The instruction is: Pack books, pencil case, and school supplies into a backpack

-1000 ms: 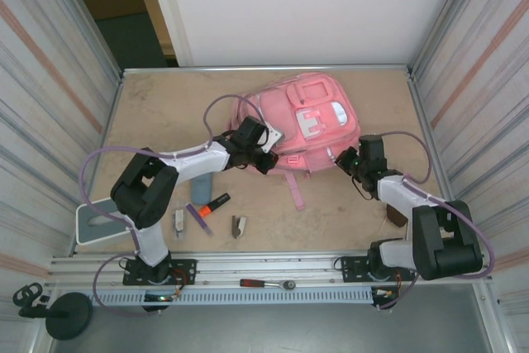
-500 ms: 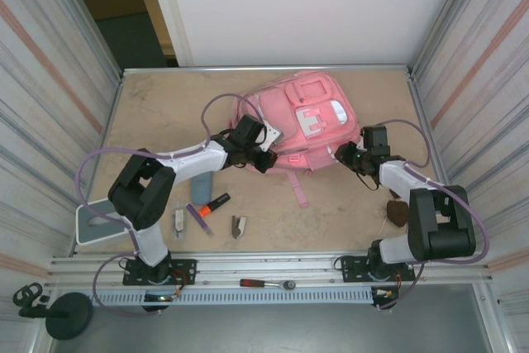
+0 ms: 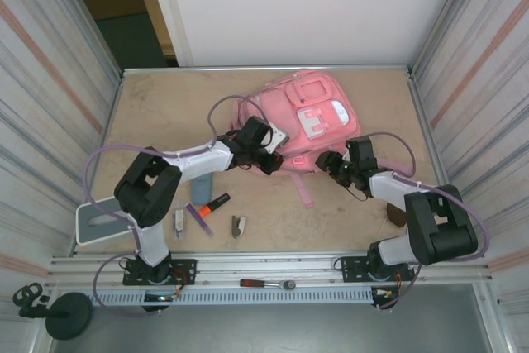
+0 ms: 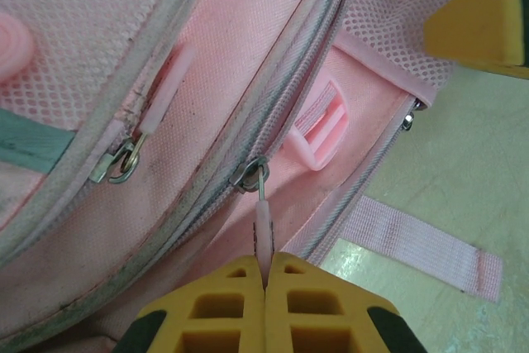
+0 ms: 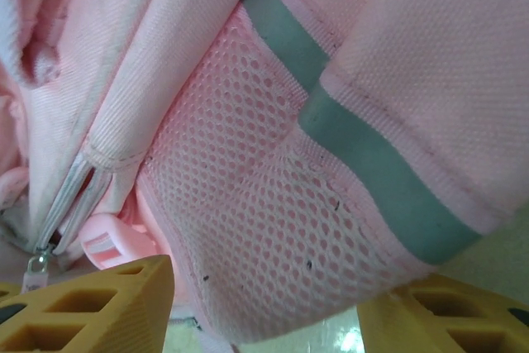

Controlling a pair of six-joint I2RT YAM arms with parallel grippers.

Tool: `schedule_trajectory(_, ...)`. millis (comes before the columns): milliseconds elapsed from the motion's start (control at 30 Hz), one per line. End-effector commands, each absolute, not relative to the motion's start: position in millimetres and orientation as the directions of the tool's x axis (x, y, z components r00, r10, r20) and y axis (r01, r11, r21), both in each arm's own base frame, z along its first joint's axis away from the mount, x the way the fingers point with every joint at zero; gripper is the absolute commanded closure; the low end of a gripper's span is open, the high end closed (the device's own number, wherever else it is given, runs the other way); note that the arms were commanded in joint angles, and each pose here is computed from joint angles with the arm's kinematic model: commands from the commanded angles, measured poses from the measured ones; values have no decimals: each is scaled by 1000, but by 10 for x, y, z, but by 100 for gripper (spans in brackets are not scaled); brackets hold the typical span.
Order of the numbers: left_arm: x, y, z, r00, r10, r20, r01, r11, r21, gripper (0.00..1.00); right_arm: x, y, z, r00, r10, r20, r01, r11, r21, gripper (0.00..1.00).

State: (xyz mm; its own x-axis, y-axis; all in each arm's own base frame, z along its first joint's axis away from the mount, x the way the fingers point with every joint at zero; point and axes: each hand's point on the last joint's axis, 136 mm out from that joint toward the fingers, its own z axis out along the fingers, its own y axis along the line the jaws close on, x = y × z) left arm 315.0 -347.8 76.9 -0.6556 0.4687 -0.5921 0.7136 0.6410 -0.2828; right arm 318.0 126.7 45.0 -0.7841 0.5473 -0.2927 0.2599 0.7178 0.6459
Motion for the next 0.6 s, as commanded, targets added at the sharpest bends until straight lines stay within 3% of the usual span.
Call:
schedule_trajectory(0,3122,-3590,705,-671,478,-567,711,631,-310,100,3314,1262,448,-745,595,-301,284,691,665,51)
schedule_trajectory(100,3146,-3614,610,-675,494,-549,710,638,-298,100,3330,1303,407,-751,591,-294,281,689,668,72)
schedule_trajectory(200,3152,-3642,526,-675,510,-533,713,637,-293,98,3322,1341,384,-759,583,-290,274,689,671,84)
schedule_trajectory(567,3220,-3646,284,-687,543,-483,703,665,-252,90,3301,1369,320,-767,575,-283,270,690,671,93)
